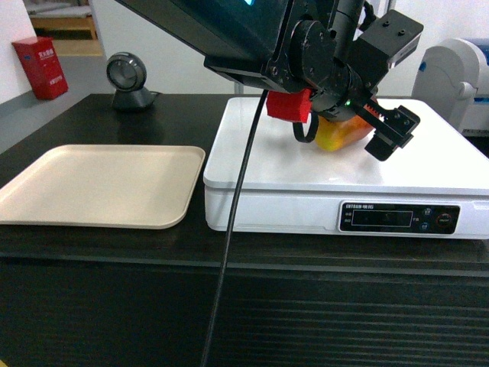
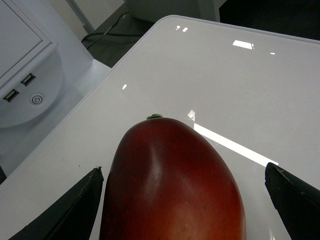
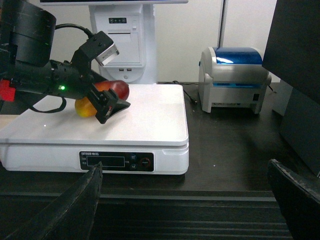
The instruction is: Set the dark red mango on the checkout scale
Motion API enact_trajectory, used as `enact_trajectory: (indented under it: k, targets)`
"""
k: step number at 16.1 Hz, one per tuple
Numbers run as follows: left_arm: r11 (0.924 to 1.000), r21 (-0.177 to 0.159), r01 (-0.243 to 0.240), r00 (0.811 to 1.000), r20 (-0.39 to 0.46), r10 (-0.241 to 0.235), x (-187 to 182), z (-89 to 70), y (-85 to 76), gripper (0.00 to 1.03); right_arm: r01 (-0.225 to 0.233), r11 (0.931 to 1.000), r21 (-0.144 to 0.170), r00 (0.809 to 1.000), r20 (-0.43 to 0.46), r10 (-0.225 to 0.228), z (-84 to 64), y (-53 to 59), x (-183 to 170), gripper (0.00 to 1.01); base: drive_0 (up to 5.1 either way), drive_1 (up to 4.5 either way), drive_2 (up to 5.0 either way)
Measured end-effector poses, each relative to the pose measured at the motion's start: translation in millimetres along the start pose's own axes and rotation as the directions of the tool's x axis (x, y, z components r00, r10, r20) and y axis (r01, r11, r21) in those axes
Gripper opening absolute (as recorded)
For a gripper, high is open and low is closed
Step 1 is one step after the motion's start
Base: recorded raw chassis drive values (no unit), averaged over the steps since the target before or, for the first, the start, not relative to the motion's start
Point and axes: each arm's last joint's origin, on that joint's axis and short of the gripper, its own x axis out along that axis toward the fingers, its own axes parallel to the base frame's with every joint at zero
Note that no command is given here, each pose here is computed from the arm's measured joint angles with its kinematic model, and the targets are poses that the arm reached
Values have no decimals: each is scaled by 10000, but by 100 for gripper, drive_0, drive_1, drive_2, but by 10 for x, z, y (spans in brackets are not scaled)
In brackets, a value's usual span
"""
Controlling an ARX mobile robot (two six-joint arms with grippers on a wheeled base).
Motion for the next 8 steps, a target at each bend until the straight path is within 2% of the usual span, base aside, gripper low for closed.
enact_trajectory:
  k: [4,6,8]
  targets:
    - [9998,-163,-96,9997,205,99,-78,33,9,98,0,10000,0,10000,4,0,0,0,0,98,0,0,0]
    - [9991,-378,-177,9985,520,197,-209,151,55,98,0,10000,0,10000,4,0,0,0,0,98,0,0,0]
    - [9972,-717,-223,9933,1119,302,-391,354,116,98,0,10000,0,10000,4,0,0,0,0,98,0,0,0]
